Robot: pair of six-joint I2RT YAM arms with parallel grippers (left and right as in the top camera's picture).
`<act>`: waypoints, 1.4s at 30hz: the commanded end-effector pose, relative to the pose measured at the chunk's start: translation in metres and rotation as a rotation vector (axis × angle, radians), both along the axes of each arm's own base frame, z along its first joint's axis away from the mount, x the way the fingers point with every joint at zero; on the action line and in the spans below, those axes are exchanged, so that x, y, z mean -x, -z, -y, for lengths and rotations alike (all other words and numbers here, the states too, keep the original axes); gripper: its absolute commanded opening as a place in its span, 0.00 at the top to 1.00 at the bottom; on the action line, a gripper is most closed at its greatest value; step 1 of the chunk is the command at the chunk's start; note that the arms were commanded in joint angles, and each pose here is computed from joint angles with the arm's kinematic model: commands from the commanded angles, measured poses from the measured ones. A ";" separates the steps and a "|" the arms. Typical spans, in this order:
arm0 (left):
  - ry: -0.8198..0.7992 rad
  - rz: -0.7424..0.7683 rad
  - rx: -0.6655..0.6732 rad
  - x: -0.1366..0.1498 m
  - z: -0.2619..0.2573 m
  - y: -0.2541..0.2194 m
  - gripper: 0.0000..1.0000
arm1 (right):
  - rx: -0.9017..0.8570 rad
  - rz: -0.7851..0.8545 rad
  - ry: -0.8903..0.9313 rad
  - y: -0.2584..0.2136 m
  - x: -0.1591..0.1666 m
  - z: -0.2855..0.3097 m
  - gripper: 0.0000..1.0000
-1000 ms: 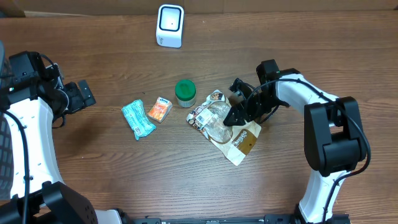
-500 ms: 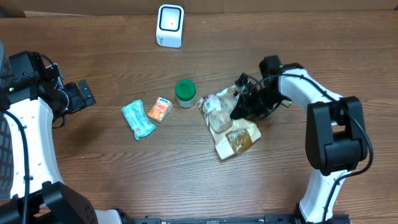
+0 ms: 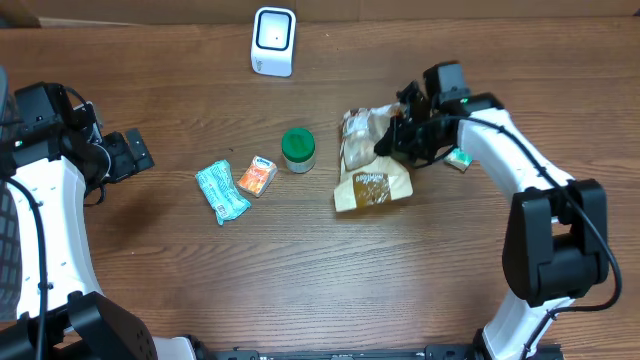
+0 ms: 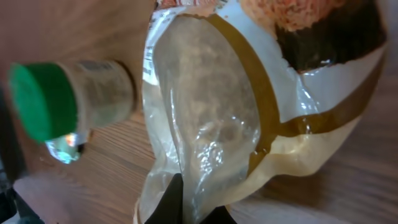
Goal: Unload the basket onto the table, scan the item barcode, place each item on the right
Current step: 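Lift the PanTree bag with the right gripper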
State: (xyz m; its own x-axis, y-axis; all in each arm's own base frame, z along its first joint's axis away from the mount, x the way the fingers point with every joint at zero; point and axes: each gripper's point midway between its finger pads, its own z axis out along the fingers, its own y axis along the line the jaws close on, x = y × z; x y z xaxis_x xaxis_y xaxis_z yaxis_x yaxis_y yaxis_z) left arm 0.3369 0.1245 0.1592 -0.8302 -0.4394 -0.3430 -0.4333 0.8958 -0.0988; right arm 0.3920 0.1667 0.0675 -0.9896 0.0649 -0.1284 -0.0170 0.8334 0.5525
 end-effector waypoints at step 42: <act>0.019 0.010 -0.017 -0.003 -0.003 -0.004 0.00 | -0.221 -0.002 -0.114 0.030 0.024 0.004 0.96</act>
State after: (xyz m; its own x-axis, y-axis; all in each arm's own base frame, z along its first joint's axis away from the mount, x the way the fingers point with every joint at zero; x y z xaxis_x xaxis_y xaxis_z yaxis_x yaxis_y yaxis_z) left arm 0.3370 0.1246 0.1594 -0.8300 -0.4393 -0.3437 -0.4333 0.8958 -0.0989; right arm 0.3499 0.1667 0.0053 -0.9990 -0.0364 -0.0242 -0.0428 0.7003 0.7126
